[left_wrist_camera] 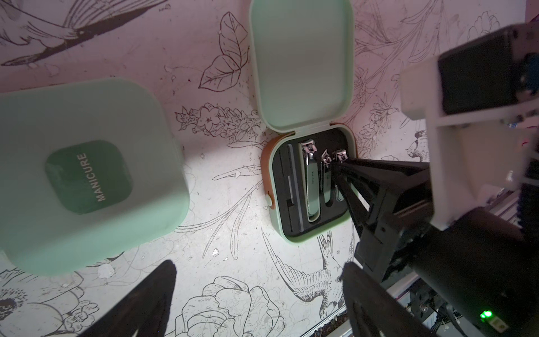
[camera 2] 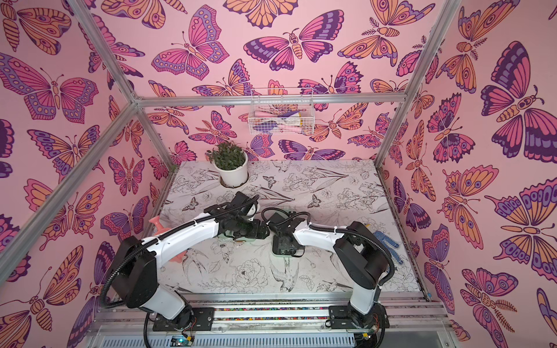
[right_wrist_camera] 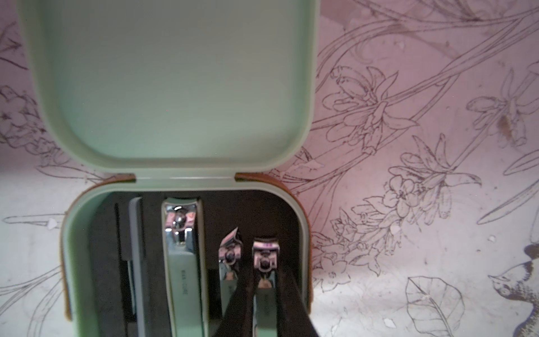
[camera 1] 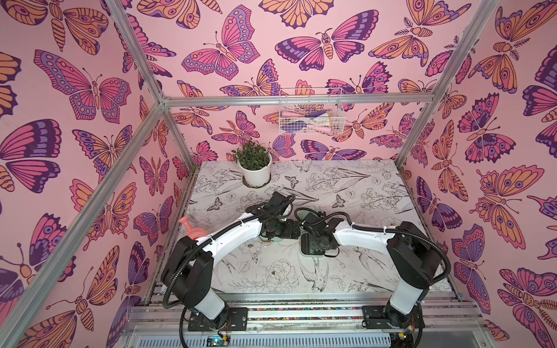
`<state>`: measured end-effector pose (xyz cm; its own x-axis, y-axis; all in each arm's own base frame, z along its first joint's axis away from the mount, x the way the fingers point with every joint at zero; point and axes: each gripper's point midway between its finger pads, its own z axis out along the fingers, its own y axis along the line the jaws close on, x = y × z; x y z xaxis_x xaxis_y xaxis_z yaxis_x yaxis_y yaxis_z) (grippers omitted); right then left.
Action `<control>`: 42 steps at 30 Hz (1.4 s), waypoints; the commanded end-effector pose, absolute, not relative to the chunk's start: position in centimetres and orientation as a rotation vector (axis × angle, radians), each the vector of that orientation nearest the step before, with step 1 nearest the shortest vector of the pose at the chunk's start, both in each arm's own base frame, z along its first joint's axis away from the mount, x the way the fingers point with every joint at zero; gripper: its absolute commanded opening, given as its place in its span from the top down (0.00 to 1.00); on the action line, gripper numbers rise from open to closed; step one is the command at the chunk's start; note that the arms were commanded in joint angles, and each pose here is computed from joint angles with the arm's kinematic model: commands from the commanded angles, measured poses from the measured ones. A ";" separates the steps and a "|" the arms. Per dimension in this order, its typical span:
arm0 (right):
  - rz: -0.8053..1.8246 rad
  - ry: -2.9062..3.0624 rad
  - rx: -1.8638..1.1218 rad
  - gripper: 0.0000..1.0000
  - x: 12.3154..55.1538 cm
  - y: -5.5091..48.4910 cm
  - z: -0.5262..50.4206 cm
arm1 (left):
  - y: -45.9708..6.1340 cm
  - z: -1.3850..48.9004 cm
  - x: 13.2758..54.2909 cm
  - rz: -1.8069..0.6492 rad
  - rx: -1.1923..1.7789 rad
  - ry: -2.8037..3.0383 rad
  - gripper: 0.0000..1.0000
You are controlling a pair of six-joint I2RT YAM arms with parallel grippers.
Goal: Organize nail clipper sets
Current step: Place the nail clipper in the storage box.
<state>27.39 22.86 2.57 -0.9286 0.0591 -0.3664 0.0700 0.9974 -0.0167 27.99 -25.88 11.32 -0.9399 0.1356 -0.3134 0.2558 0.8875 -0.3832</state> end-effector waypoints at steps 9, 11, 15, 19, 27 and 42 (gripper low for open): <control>-0.133 2.824 0.112 0.86 26.2 22.0 1.1 | -25.5 11.7 27.6 -0.624 0.296 2.768 0.10; -0.131 2.818 0.108 0.84 26.3 22.1 1.5 | -25.5 11.7 27.6 -0.624 0.296 2.766 0.10; -0.128 2.806 0.098 0.81 26.5 22.1 2.4 | -25.5 11.7 27.6 -0.625 0.295 2.766 0.10; -0.131 2.794 0.091 0.78 26.8 22.1 3.1 | -25.6 11.8 27.6 -0.626 0.296 2.764 0.10; -0.113 2.785 0.086 0.75 27.0 22.4 3.9 | -25.6 11.8 27.6 -0.627 0.296 2.767 0.10; -0.074 2.738 0.068 0.82 27.8 22.8 6.6 | -25.6 11.9 27.7 -0.630 0.293 2.764 0.10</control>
